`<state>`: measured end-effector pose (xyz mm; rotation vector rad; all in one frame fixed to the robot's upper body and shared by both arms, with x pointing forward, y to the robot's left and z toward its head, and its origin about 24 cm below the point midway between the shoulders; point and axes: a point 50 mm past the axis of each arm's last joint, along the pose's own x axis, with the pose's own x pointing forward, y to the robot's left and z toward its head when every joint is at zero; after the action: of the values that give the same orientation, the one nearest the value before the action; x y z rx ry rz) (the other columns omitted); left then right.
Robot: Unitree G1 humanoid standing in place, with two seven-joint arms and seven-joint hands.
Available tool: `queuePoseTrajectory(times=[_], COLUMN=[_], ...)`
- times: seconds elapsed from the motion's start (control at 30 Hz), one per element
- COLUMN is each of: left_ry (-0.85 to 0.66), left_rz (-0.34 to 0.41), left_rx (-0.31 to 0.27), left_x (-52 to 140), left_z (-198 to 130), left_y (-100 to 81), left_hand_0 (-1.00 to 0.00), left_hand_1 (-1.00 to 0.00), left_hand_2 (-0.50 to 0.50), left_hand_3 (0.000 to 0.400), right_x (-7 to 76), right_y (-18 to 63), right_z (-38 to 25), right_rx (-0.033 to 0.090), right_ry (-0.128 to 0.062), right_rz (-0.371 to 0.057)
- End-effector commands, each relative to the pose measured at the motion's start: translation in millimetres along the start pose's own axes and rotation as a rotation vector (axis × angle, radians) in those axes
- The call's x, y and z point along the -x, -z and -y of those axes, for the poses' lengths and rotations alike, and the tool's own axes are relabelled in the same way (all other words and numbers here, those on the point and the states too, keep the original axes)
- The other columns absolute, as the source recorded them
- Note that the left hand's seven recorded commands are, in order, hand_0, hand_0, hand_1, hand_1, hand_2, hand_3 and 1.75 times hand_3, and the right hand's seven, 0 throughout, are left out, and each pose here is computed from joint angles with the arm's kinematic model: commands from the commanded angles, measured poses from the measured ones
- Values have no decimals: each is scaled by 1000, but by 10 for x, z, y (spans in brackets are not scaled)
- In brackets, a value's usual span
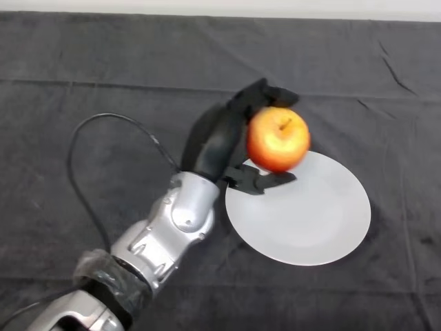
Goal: Move the apple to the plate
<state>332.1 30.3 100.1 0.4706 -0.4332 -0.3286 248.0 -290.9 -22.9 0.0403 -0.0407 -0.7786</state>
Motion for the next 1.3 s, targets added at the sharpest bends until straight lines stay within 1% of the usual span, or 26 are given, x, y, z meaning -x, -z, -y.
queuePoseTrajectory(times=[0.03, 0.3, 0.77, 1.3], left_ry=[-4, 70, 161, 236], left_rz=[47, 52, 36, -10], left_rx=[-9, -10, -58, -101], left_x=[-118, -95, -28, 45], left_z=[-2, 183, 325, 421], left_y=[-104, -92, 18, 150], left_hand_0=[-1000, -1000, -1000, -1000], left_hand_1=[-1000, -1000, -1000, -1000], left_hand_2=[0, 0, 0, 0], left_hand_3=[400, 400, 400, 400], right_x=[560, 561, 562, 564], right_y=[576, 576, 575, 574], right_z=[186, 185, 185, 185], right_rx=[74, 74, 73, 73], right_ry=[31, 31, 32, 32], right_rz=[-328, -328, -328, -328])
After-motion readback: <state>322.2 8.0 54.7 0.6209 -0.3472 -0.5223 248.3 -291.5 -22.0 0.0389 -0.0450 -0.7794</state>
